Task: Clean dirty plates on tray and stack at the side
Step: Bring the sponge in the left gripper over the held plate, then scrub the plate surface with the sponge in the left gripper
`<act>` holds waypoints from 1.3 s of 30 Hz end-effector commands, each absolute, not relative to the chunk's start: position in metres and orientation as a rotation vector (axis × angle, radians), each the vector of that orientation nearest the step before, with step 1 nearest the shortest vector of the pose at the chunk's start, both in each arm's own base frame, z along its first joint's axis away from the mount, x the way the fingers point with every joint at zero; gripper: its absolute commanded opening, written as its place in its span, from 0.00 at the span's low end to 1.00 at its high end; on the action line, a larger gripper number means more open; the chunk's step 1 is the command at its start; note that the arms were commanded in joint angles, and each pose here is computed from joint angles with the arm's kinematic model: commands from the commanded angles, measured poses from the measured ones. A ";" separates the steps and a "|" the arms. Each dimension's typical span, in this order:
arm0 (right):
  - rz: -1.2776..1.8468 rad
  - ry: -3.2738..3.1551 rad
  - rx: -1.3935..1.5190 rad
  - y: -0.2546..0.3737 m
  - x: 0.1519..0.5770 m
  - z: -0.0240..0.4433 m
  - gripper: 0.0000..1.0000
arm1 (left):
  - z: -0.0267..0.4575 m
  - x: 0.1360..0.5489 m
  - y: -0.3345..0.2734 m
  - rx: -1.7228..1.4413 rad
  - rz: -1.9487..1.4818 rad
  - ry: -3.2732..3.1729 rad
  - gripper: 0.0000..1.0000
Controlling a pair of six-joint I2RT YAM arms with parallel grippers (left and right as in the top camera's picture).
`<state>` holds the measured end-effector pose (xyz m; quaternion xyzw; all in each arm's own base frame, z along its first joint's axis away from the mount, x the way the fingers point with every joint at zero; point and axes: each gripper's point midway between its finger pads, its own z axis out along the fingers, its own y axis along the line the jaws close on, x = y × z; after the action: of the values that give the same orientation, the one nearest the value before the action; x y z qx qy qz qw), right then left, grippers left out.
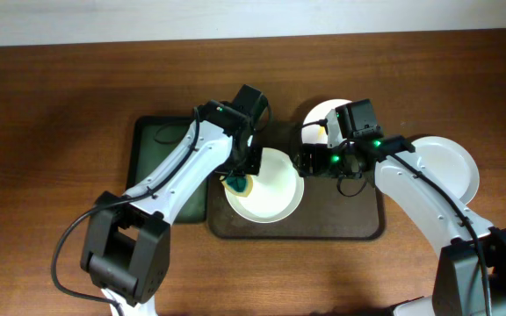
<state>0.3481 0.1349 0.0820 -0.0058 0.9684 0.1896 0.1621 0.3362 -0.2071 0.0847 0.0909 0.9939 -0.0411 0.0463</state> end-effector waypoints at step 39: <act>0.696 2.883 0.024 0.165 0.313 -0.002 0.11 | 0.077 0.357 -0.213 0.258 -0.073 2.956 0.00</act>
<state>0.3210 0.1614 0.0067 0.0090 0.9683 0.2245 0.1091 0.3548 -0.2135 0.0777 0.0929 0.9917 -0.0302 0.0830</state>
